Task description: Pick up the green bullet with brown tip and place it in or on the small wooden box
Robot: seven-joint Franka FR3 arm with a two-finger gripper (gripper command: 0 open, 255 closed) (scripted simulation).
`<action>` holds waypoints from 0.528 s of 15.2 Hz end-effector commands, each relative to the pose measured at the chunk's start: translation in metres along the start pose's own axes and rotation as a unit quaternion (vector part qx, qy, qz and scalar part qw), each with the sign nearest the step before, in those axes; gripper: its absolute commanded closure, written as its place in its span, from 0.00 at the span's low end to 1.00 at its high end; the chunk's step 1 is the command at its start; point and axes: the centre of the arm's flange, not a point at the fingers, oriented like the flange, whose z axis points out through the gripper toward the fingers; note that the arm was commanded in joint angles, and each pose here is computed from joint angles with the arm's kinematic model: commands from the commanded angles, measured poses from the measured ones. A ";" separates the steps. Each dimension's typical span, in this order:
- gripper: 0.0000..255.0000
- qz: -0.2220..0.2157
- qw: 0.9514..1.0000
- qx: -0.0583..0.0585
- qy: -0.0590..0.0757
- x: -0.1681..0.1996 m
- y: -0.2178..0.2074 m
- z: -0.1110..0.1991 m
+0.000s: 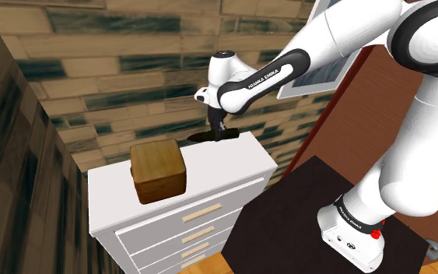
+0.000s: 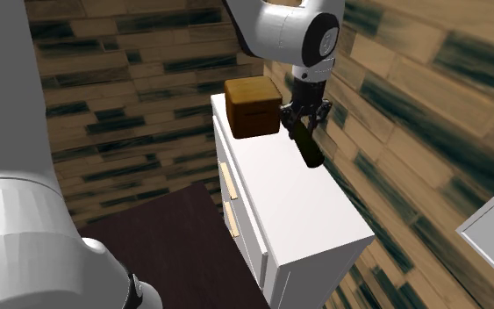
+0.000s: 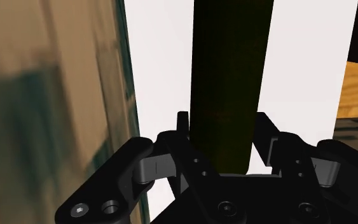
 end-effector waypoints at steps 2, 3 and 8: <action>1.00 0.000 1.000 0.000 0.000 -0.001 0.000 -0.016; 1.00 0.000 1.000 0.000 0.000 -0.001 0.000 -0.022; 1.00 0.000 1.000 0.000 0.000 -0.002 0.000 -0.048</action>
